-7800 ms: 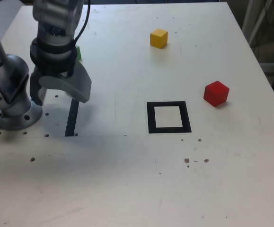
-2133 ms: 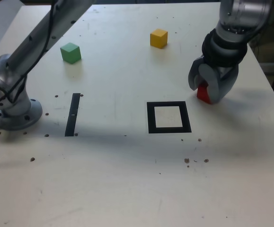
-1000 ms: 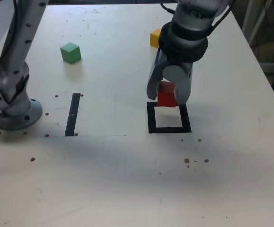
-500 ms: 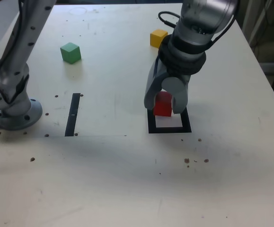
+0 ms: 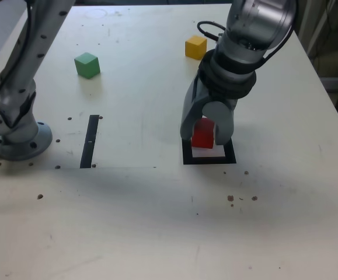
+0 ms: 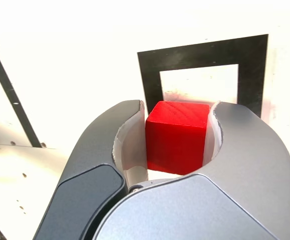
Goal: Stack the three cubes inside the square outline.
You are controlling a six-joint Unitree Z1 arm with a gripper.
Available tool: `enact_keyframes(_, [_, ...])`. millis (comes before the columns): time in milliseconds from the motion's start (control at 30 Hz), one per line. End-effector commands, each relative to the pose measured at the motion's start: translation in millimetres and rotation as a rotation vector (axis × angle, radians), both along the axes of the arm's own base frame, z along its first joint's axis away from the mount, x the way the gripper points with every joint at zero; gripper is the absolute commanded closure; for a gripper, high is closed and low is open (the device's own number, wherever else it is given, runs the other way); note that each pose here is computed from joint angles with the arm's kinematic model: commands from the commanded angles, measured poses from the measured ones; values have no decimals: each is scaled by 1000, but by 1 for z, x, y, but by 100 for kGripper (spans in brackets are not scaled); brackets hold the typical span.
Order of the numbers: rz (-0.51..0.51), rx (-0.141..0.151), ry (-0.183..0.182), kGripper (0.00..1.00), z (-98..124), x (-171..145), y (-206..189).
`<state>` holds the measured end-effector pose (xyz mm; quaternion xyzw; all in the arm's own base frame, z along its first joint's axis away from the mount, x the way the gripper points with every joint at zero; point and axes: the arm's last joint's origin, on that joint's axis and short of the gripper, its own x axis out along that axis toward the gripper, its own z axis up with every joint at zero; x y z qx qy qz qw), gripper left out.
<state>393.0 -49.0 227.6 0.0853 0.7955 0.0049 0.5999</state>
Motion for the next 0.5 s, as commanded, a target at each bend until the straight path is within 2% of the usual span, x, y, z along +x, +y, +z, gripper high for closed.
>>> enact_keyframes(0, [0,0,3,67,-4,1,-1])
enact_keyframes(300, [-2,8,-1,66,-10,5,-1])
enact_keyframes(467, [-5,9,8,54,-10,4,0])
